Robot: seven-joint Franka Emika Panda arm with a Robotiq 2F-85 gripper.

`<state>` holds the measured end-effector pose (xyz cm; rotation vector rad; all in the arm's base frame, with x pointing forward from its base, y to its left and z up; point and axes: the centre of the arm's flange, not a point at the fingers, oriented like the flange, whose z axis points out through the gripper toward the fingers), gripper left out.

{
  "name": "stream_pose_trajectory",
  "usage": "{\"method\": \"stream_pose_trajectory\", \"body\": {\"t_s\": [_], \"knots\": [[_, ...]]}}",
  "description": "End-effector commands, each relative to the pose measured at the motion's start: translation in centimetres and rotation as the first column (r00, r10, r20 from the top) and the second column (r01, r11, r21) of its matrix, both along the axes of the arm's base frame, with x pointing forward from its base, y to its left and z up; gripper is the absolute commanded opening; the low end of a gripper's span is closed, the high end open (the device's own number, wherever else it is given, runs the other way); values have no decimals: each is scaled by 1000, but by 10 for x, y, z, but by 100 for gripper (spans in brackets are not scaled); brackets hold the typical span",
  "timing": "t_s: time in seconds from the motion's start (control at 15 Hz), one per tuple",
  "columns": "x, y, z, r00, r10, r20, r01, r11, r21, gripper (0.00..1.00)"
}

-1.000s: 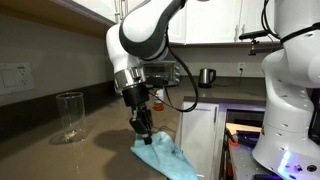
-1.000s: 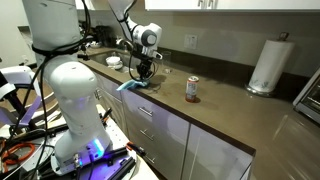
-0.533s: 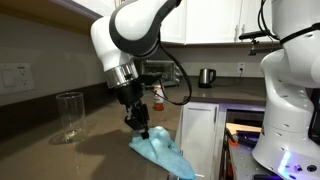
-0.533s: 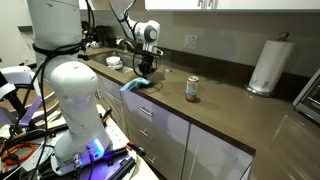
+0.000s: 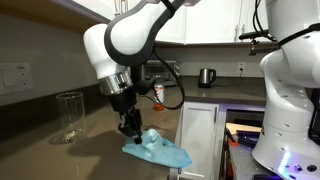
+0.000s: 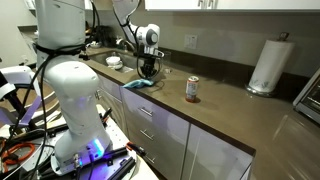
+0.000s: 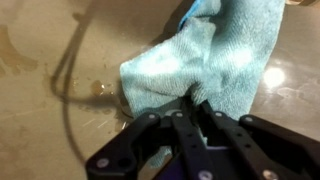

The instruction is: Use the towel to wipe the counter

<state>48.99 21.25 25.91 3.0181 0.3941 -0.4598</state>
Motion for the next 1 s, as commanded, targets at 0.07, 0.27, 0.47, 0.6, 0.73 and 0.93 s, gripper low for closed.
{"method": "stream_pose_trajectory", "body": {"t_s": [0.07,0.27,0.47,0.6,0.73,0.93], "knots": [[1,0,1,1000,0,2,0,1000,1,9],[1,0,1,1000,0,2,0,1000,1,9],[-1,-3,-1,1000,-24,-5,24,999,-22,5],[-5,-8,-4,999,-41,-5,41,999,-33,5],[-10,-15,-8,998,-68,-10,68,996,-53,5],[-20,-24,-10,995,-99,3,99,992,-77,5]]}}
